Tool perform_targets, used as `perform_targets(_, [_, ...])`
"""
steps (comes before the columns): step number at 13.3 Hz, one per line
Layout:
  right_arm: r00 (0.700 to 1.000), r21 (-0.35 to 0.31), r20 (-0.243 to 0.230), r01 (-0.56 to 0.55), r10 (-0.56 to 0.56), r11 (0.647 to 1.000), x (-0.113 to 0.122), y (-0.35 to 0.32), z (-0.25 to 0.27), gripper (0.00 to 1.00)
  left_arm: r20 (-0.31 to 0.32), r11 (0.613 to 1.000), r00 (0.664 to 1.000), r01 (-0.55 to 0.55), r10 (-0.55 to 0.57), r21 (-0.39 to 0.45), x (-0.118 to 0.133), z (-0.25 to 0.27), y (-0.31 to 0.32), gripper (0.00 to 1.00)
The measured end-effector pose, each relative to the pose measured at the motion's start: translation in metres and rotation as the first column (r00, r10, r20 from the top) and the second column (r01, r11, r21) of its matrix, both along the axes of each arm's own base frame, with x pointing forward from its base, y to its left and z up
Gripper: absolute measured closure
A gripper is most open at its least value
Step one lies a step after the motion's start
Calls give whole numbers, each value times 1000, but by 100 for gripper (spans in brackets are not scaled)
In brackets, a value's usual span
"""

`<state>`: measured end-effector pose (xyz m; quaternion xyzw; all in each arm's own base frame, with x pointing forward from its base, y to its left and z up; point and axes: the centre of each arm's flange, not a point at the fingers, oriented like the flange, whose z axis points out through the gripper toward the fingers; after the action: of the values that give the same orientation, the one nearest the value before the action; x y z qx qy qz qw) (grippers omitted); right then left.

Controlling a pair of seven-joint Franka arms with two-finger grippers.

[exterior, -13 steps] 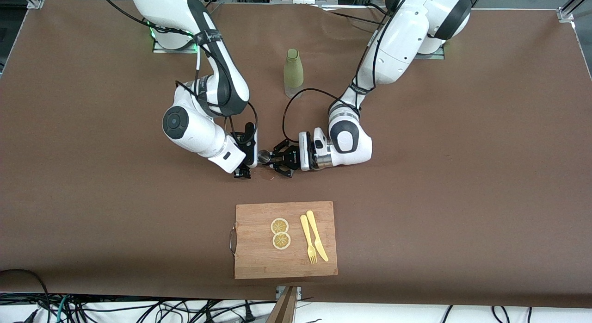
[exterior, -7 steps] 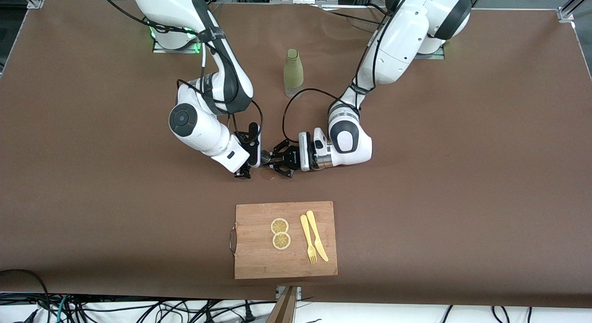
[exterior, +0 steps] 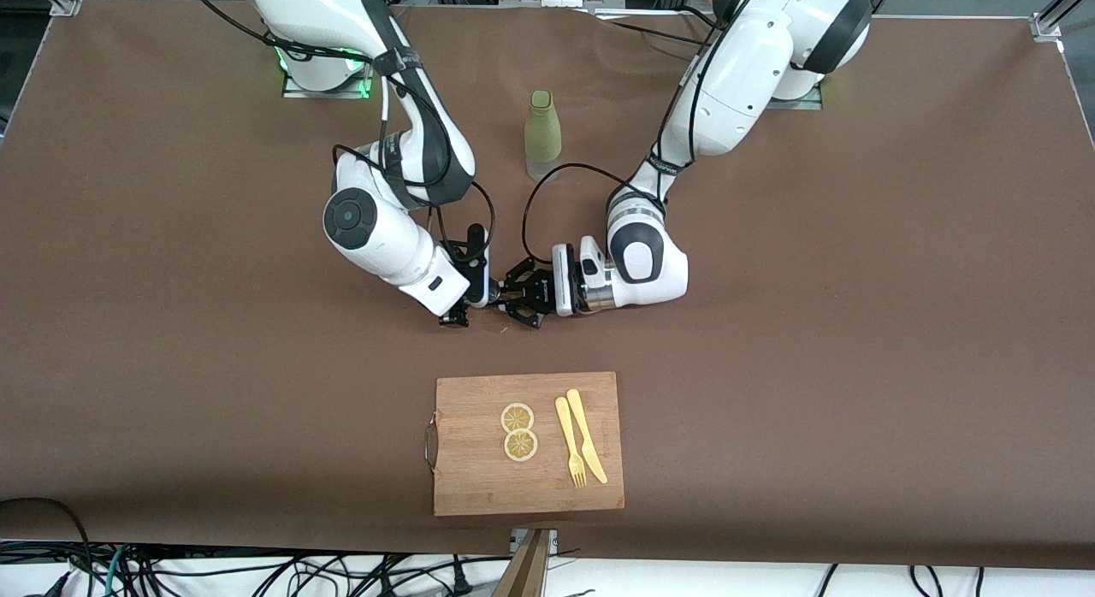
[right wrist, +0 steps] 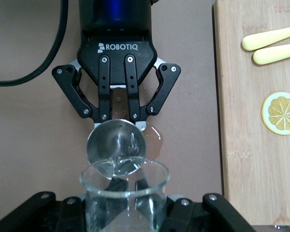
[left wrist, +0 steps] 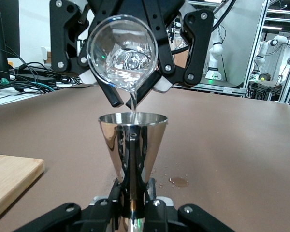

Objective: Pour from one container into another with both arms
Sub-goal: 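Tilt the beaker with the right gripper, pouring into the jigger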

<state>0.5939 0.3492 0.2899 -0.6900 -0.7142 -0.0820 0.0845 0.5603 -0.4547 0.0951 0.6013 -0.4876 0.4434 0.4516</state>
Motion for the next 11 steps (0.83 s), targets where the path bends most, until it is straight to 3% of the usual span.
perform_targets(11, [1000, 16, 3, 18, -18, 1000, 3, 1, 5, 88, 0, 1000, 1000, 0, 0, 0, 0, 0, -1, 79])
